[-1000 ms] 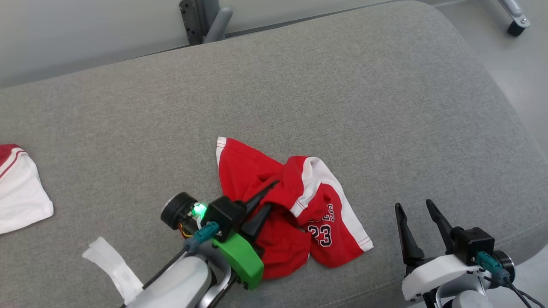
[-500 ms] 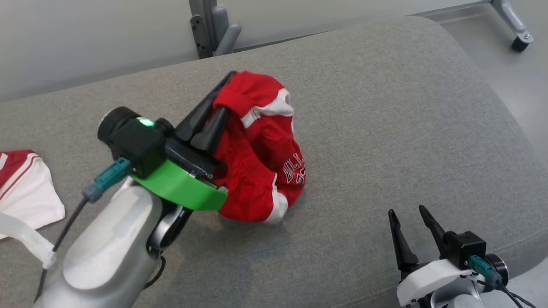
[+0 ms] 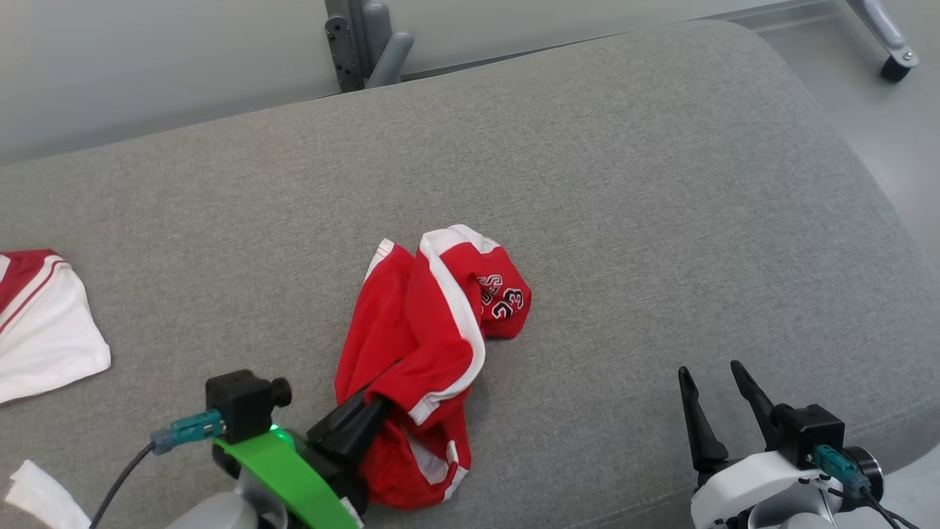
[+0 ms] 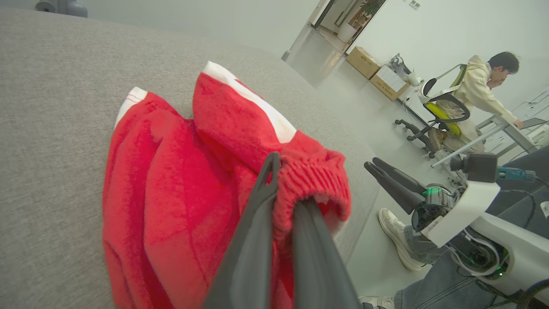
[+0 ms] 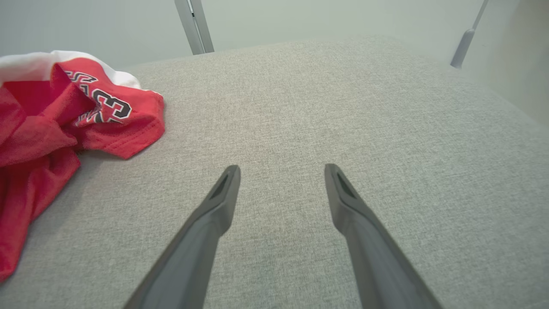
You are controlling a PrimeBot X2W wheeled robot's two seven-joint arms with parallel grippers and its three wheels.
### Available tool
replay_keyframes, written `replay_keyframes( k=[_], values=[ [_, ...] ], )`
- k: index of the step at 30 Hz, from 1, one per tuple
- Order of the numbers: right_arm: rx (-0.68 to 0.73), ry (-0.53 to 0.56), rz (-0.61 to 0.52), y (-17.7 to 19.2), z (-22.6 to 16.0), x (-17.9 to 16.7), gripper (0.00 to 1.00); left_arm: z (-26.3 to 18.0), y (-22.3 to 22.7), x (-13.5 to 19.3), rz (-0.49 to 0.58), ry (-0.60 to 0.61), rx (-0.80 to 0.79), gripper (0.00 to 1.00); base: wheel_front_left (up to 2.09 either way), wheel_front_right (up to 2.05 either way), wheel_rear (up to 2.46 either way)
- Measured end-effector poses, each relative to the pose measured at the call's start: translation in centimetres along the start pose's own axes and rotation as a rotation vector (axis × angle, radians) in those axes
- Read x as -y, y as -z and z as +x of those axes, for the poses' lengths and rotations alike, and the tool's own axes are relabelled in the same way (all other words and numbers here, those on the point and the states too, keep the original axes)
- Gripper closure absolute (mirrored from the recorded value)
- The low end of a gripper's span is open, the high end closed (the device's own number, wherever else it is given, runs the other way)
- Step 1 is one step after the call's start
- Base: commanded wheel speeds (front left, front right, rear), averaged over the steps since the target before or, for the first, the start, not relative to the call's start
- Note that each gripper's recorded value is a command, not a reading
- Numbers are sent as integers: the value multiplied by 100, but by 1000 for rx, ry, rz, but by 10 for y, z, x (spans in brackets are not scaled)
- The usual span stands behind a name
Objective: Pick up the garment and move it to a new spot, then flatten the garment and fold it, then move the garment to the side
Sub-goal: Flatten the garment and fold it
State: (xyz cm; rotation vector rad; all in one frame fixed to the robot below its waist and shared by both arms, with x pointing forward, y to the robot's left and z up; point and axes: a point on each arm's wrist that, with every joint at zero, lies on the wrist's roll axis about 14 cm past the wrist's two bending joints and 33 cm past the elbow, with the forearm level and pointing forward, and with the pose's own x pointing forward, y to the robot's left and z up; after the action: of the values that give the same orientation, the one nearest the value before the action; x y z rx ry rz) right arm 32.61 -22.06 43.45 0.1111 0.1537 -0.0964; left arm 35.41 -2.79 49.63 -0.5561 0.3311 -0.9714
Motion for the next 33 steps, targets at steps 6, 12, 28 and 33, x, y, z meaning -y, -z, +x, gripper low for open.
replay_keyframes(
  k=[6, 12, 28, 33],
  values=[
    [-17, -41, -13, 5, 9, -12, 0, -37, 4, -56, -41, -205, 6, 78, 0, 0, 0],
    [-24, -89, -24, 7, 17, -27, 0, -61, -27, -95, -21, -359, 133, 33, 0, 0, 0],
    [-27, -137, -33, 8, 21, -41, 0, -119, -17, -139, -78, -620, 225, 0, 0, 0, 0],
    [-28, -135, -32, 8, 21, -41, 0, -141, 7, -144, -161, -684, 206, 0, 0, 0, 0]
  ],
)
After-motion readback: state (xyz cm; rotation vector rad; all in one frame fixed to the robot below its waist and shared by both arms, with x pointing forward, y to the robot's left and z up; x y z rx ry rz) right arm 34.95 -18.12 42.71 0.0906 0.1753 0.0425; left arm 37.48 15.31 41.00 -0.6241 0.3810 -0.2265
